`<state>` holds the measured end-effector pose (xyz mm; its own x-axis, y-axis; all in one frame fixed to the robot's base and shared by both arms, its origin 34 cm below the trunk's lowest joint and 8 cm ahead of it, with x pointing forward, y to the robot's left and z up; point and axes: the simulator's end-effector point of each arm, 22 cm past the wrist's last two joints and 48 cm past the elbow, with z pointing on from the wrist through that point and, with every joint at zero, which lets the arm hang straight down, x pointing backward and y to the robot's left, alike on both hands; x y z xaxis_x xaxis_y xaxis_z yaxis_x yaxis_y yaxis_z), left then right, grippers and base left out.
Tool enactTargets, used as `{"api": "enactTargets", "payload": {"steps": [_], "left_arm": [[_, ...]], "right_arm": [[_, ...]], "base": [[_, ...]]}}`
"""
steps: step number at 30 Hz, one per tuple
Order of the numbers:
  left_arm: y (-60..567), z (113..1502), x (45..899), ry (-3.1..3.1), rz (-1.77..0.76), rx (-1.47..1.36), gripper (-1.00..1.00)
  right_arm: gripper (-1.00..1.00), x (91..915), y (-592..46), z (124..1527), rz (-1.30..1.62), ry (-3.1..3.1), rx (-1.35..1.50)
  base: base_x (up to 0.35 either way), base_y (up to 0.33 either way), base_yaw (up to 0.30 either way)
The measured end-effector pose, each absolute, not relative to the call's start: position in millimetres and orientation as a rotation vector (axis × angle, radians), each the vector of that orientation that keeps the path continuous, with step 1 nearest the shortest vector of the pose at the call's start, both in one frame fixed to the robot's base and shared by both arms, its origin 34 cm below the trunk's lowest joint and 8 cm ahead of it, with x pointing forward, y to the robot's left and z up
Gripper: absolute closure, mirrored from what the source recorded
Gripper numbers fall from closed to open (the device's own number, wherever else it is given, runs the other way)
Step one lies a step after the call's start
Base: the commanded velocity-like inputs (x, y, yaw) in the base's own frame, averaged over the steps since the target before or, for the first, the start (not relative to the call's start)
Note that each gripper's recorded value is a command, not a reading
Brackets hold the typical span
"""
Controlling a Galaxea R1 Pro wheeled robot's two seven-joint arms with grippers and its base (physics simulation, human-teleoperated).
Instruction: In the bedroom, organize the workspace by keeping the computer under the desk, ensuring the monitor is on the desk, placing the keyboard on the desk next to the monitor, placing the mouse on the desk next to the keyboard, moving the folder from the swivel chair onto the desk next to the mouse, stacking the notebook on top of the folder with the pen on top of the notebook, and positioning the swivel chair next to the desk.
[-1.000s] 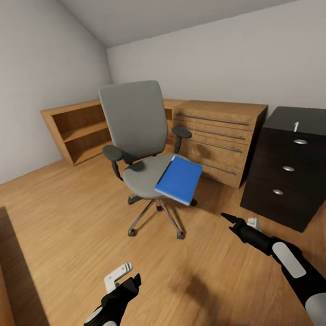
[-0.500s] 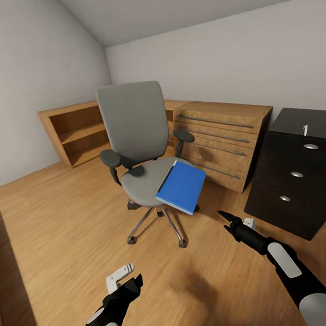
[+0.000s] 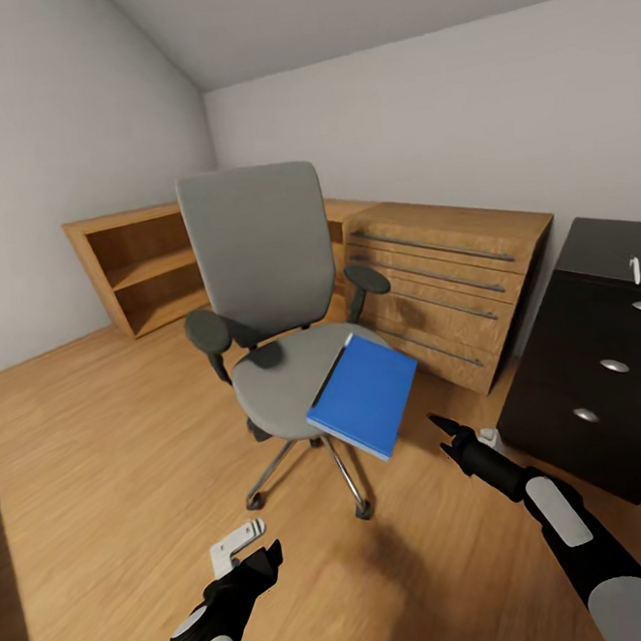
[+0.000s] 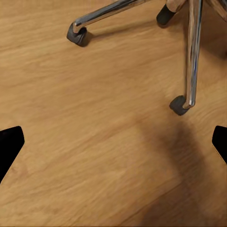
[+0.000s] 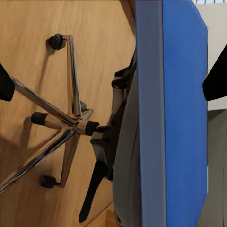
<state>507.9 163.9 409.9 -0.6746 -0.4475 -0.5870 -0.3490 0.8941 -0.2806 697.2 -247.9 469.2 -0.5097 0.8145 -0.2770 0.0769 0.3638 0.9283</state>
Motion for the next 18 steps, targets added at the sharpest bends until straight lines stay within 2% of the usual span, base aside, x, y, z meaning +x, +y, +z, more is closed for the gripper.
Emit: {"api": "enactTargets", "payload": {"steps": [5, 18], "left_arm": [[164, 409, 507, 2.378, -0.187, -0.568, -1.00], [164, 408, 507, 2.380, -0.186, -0.567, -1.00]], "right_arm": [[-1.00, 697, -248, 469, 1.204, 1.853, 0.778], [-1.00, 697, -233, 470, 1.230, 1.852, 0.773]], "base": [[0.160, 0.014, 0.000], [0.010, 0.001, 0.000]]}}
